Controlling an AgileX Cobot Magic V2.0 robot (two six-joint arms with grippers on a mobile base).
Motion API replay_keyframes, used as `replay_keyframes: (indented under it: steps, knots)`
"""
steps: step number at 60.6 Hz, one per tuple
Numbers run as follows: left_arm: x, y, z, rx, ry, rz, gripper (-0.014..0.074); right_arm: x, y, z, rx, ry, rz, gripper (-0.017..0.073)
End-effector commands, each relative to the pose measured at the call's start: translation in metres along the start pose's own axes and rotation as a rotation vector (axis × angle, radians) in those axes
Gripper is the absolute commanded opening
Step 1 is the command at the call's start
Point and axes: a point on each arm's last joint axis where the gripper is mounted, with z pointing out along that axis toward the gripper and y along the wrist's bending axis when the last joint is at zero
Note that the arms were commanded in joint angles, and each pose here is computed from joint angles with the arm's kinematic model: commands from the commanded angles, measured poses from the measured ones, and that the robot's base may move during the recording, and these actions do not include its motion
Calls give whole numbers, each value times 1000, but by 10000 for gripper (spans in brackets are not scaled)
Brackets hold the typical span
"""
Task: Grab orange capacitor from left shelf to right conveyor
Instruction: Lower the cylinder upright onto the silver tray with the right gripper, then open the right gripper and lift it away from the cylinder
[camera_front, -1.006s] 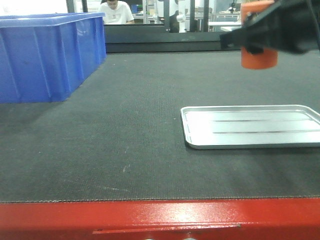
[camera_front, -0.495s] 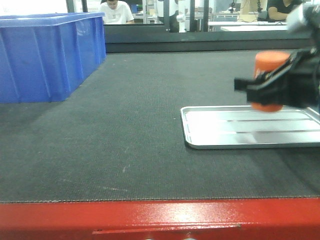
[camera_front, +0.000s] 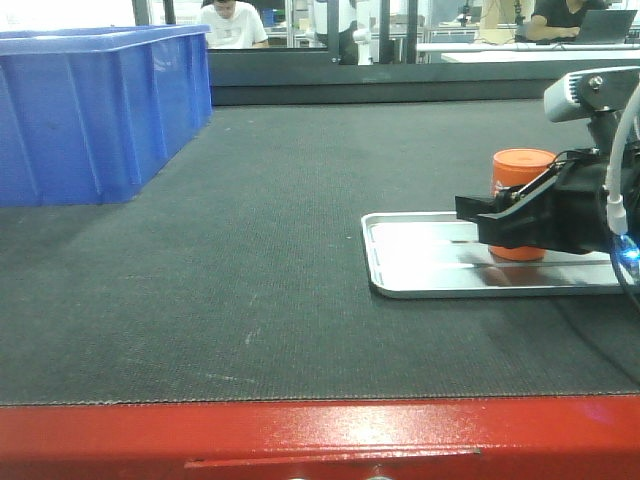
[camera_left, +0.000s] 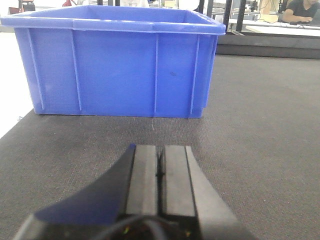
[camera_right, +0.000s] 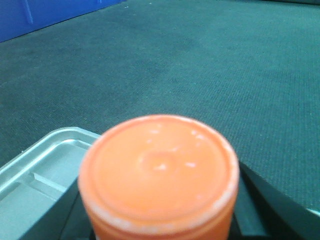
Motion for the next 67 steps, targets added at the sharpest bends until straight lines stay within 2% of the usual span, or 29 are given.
replay_keyframes:
  steps: [1, 3, 15, 31, 43, 49, 55, 62, 67]
  knots:
    - [-10, 0, -1, -2, -103, -5, -127, -25, 0, 0, -24, -171, -28, 189]
    - [-10, 0, -1, -2, -103, -5, -127, -25, 0, 0, -23, -171, -28, 225]
    - [-10, 0, -1, -2, -103, -5, -127, -26, 1, -4, -23, -168, -29, 639]
    - [-10, 0, -1, -2, -103, -5, -127, -35, 4, -15, -16, -152, -33, 624]
    - [-10, 0, -1, -2, -103, -5, -127, -48, 10, -39, -15, -153, 33, 624]
    - [-10, 0, -1, -2, -103, -5, -127, -57, 14, -57, -9, -153, 28, 624]
    - [-10, 0, -1, -2, -103, -5, -127, -68, 19, -75, -1, -130, 66, 617]
    - [-10, 0, -1, -2, -103, -5, -127, -87, 23, -97, 14, -72, 94, 518]
    - [-10, 0, -1, -2, -103, -5, -127, -104, 25, -116, 55, -59, 79, 382]
